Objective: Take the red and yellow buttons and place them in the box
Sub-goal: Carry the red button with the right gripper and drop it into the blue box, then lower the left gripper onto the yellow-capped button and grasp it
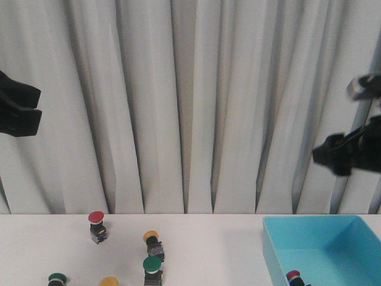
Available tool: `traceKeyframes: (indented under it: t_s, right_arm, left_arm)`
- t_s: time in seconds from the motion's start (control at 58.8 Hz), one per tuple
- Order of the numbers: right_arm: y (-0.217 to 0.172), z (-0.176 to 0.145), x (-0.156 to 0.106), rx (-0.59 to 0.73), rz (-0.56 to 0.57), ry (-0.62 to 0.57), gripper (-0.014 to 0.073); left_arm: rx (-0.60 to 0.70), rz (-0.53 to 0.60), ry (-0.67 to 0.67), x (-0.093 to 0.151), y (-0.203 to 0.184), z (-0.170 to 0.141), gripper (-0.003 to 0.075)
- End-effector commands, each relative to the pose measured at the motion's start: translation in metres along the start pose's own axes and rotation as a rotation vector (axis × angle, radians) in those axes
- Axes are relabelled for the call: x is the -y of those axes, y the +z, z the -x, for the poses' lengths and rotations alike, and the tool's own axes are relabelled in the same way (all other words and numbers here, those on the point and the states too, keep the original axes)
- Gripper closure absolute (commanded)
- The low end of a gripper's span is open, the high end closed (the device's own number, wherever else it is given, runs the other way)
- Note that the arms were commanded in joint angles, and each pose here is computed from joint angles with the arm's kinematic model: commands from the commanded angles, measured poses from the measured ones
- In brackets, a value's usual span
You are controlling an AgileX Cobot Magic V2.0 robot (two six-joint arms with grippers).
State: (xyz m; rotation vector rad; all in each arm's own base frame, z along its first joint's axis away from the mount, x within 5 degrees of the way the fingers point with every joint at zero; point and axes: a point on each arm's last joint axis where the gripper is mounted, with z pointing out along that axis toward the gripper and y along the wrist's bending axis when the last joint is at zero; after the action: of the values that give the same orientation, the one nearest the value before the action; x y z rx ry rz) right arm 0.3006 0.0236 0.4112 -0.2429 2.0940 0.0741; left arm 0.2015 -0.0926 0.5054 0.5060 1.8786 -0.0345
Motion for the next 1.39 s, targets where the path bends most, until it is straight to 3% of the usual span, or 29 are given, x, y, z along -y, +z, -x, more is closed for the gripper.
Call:
traceKeyframes:
  t_s: [0.0, 0.221, 0.374, 0.595, 0.731, 1.037, 1.376]
  right_arm:
    - [-0.059, 0.026, -0.007, 0.227, 0.014, -0.024, 0.0037]
    - [-0.120, 0.025, -0.019, 0.332, 0.054, -0.038, 0.0038]
    - [-0.141, 0.018, -0.024, 0.308, 0.074, -0.055, 0.0053]
    - [-0.154, 0.012, -0.028, 0.299, 0.088, -0.058, 0.0088]
    - [-0.156, 0.012, -0.028, 0.298, 0.092, -0.049, 0.0098]
    - [-0.155, 0.010, -0.044, 0.280, 0.164, -0.118, 0.0098]
    - [-0.154, 0.009, -0.049, 0.267, 0.162, -0.169, 0.0098]
  left_arm:
    - [0.076, 0.031, 0.004, -0.003, -0.002, 0.011, 0.0545]
    - [-0.161, 0.068, 0.070, 0.005, 0.054, -0.008, 0.0179]
    - [-0.340, 0.091, -0.013, 0.018, 0.108, -0.030, 0.0050]
    - [-0.625, 0.108, 0.003, 0.037, 0.181, -0.078, 0.0081]
    - [-0.740, 0.143, -0.085, 0.035, 0.206, -0.102, 0.0134]
    - [-0.813, 0.064, -0.250, 0.022, 0.228, -0.123, 0.0206]
    - [-0.903, 0.050, -0.256, 0.024, 0.253, -0.150, 0.0206]
